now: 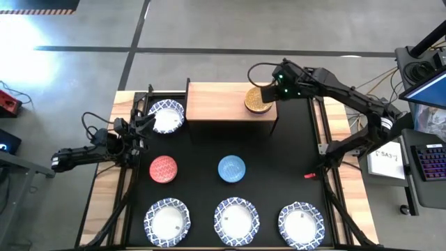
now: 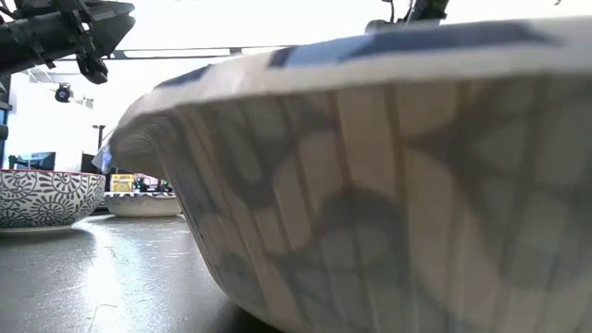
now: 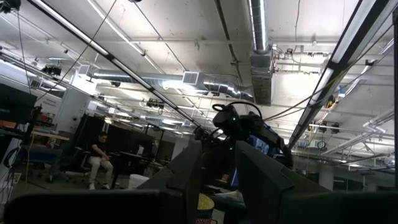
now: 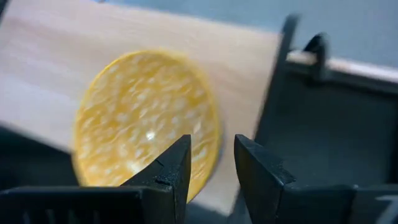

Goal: Place and stack bowls onto a shelf
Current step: Stack the light blue bowl on top of the yellow stacked bowls on the shelf

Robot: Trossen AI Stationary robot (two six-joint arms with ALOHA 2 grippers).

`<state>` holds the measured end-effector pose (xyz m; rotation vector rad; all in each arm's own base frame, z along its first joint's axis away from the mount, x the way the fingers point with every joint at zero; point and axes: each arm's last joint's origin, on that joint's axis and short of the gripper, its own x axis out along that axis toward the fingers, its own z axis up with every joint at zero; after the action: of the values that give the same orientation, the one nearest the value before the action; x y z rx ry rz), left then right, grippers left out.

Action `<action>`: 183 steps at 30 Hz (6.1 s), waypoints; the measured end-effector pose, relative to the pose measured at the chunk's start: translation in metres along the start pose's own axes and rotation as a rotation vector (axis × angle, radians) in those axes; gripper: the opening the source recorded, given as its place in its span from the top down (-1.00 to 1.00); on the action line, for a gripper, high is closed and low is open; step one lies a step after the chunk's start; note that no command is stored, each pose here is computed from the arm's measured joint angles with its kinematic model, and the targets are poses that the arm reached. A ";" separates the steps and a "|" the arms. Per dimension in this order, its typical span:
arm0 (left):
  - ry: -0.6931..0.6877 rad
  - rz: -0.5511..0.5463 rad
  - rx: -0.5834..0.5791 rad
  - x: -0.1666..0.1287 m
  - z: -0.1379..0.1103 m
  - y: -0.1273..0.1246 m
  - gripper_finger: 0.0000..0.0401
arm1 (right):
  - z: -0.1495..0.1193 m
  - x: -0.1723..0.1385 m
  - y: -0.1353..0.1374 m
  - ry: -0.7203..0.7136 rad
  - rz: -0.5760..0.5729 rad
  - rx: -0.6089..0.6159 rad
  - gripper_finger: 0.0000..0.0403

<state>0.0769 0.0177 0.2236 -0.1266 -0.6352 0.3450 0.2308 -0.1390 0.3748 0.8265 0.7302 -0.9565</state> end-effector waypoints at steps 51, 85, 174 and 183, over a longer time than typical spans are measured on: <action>0.000 0.000 0.000 0.000 0.000 0.000 0.59 | -0.169 0.067 0.125 0.427 -0.030 -0.292 0.59; 0.032 0.003 0.008 0.000 -0.003 0.000 0.59 | -0.223 0.103 0.155 0.402 0.001 -0.308 0.59; 0.032 0.003 0.008 0.000 -0.003 0.000 0.59 | -0.134 0.044 0.149 0.252 0.259 -0.270 0.93; 0.041 0.004 0.010 0.000 -0.004 0.000 0.59 | -0.086 0.002 0.106 0.052 0.190 -0.168 0.93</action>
<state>0.0794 0.0180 0.2204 -0.1246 -0.5930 0.3486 0.3132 -0.0307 0.3598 0.7602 0.7515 -0.6957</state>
